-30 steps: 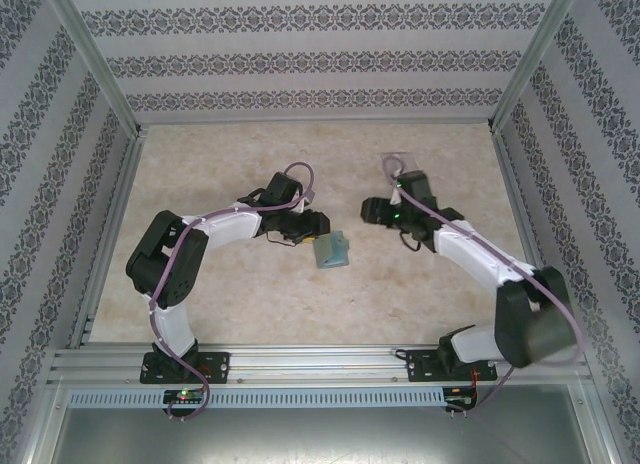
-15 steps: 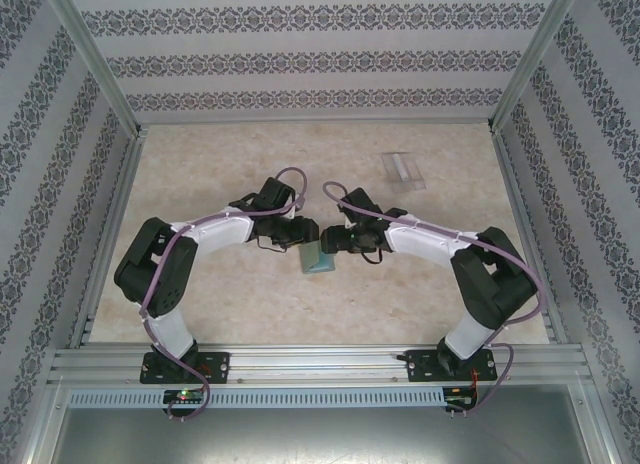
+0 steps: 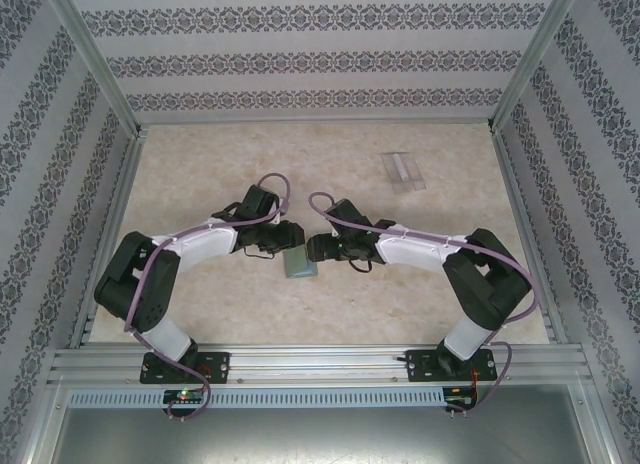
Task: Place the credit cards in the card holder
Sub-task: Move the card holder to the center of the table.
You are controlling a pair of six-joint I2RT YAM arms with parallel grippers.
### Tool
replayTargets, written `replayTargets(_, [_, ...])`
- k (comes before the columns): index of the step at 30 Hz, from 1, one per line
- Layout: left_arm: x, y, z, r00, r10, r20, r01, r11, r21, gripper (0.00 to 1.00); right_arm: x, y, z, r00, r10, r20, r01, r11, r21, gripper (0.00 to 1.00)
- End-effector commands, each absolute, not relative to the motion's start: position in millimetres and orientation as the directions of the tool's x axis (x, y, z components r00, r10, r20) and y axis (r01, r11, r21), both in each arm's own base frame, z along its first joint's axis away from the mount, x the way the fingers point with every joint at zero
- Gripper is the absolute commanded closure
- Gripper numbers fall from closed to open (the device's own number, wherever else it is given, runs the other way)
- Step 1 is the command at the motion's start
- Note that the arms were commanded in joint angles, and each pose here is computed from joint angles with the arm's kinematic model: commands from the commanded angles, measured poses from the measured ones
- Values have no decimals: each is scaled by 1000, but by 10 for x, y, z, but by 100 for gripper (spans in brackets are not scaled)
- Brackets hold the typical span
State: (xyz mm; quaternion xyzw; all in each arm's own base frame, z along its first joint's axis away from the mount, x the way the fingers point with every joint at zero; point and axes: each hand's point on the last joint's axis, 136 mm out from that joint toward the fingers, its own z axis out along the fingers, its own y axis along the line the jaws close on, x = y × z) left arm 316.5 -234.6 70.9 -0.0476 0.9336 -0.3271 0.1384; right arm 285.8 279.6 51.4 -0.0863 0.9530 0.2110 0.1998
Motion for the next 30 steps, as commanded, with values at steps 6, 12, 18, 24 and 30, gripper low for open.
replayTargets(6, [3163,-1960,971,-913,-257,-316,-35,822,-569,42,2860,2972,675,-857,-90,-508,-308,878,365,20])
replayTargets(12, [3091,-1738,829,-908,-307,-287,-104,826,-553,42,2864,3119,557,-844,-155,-514,-349,885,307,17])
replayTargets(18, [3062,-1590,722,-896,-352,-269,-154,817,-556,43,2908,3173,474,-828,-196,-525,-366,899,241,15])
replayTargets(24, [3055,-1514,631,-889,-383,-249,-184,799,-573,45,2887,3313,451,-799,-253,-545,-418,886,202,14])
replayTargets(30, [3061,-1526,606,-892,-383,-238,-179,785,-592,46,2941,3251,383,-783,-297,-547,-401,913,79,14])
